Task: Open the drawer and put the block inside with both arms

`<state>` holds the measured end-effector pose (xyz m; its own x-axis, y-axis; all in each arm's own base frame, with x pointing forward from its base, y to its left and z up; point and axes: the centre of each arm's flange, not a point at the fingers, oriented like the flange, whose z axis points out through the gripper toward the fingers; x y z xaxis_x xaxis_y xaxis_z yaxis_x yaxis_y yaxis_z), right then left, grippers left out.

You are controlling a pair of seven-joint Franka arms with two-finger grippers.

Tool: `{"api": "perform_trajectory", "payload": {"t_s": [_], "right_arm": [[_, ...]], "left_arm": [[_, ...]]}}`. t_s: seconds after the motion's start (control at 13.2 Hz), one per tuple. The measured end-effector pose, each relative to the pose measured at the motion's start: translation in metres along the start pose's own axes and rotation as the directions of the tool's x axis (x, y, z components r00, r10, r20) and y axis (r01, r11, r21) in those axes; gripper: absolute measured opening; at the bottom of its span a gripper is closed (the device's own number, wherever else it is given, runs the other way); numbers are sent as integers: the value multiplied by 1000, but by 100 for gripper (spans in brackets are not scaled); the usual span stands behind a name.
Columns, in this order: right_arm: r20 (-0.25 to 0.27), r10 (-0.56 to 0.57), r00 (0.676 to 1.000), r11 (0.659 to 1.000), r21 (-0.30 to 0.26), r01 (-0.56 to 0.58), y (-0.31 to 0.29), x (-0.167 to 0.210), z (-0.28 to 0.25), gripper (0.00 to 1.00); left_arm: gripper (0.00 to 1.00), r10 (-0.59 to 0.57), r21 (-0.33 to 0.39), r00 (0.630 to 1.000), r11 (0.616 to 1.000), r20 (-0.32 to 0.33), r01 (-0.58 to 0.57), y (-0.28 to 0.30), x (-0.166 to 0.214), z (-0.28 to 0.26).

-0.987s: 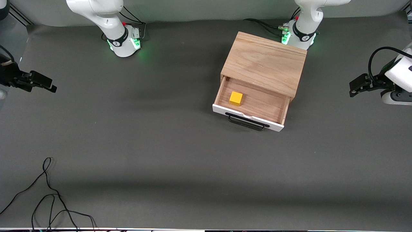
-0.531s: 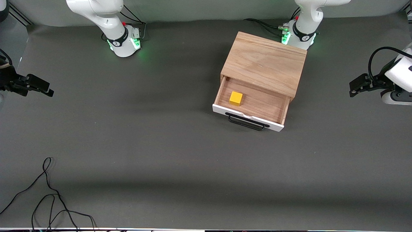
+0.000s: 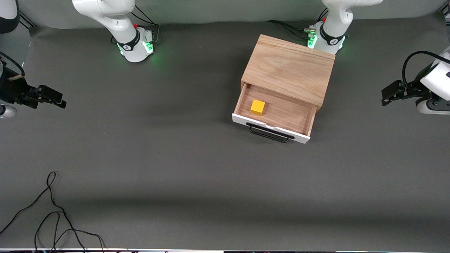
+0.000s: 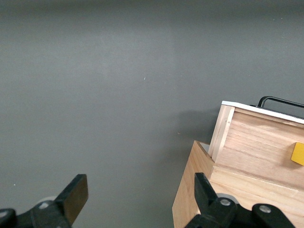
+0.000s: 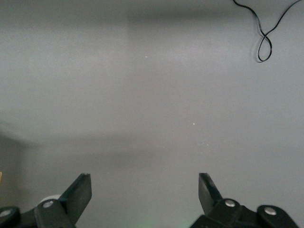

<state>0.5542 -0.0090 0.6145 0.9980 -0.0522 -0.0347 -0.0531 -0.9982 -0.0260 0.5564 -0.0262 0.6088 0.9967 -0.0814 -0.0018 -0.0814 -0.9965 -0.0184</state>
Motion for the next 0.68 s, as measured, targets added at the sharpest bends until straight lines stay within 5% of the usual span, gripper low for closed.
{"api": "perform_trajectory", "payload": {"t_s": [0.68], "right_arm": [[2,8,1000,1000,-1,-8,5,0,0,100]], "left_arm": [[100,1,0,1000,1000,-3,-1,0,0,-2]]}}
